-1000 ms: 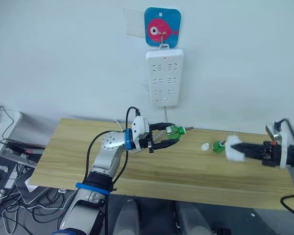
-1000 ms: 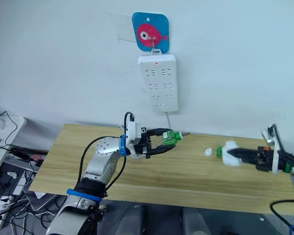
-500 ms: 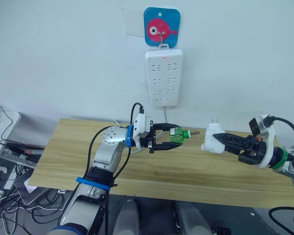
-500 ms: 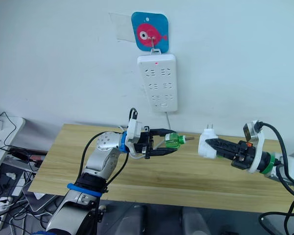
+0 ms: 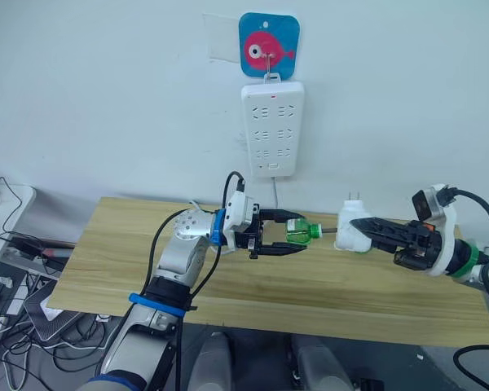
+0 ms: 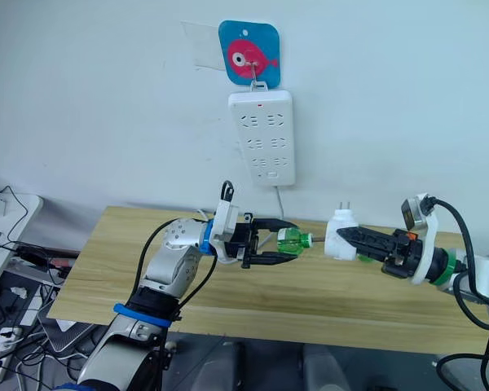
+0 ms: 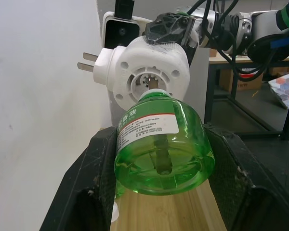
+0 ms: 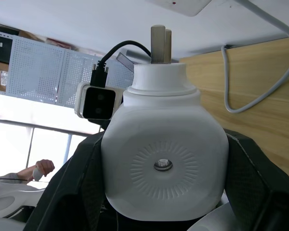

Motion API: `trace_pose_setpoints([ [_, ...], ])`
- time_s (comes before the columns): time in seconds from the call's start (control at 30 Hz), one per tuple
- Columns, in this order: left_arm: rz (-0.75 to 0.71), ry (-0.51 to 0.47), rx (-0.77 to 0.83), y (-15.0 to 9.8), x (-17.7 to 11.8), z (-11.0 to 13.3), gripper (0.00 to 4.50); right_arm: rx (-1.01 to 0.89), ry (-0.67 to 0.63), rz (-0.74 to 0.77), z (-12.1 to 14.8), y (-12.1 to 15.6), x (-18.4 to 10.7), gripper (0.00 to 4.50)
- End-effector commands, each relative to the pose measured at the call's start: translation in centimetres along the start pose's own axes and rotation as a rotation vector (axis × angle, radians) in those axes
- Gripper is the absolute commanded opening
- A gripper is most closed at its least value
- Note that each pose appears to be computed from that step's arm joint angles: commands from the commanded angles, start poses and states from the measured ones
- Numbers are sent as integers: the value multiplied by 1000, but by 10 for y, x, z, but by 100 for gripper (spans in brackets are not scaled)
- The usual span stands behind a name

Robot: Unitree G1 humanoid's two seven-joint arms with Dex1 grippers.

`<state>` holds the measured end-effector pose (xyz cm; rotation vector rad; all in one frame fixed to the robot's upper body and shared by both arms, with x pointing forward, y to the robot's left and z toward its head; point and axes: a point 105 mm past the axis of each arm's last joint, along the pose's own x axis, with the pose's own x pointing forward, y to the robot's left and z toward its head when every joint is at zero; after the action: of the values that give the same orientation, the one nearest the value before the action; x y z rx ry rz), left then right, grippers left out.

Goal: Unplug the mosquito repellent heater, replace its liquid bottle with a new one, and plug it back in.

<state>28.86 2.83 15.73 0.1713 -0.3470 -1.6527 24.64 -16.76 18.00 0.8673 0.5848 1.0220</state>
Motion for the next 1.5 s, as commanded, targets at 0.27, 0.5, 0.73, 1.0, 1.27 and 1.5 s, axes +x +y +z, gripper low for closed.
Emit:
trace_pose_setpoints([
  [0.27,-56,-19,38,-2,7,8,226,-33,26,60,0,14,5,294],
  [0.5,-87,-10,46,-6,7,6,226,-33,30,68,0,15,7,294],
  [0.73,-68,-10,45,-1,8,5,226,-36,54,83,-2,18,7,294],
  [1.0,-60,-7,59,5,8,6,226,-30,77,88,-7,18,8,294],
  [1.27,-86,-31,63,1,13,11,226,-28,58,71,-3,15,11,294],
  [1.5,-92,-38,64,1,13,16,226,-20,32,26,2,8,9,294],
])
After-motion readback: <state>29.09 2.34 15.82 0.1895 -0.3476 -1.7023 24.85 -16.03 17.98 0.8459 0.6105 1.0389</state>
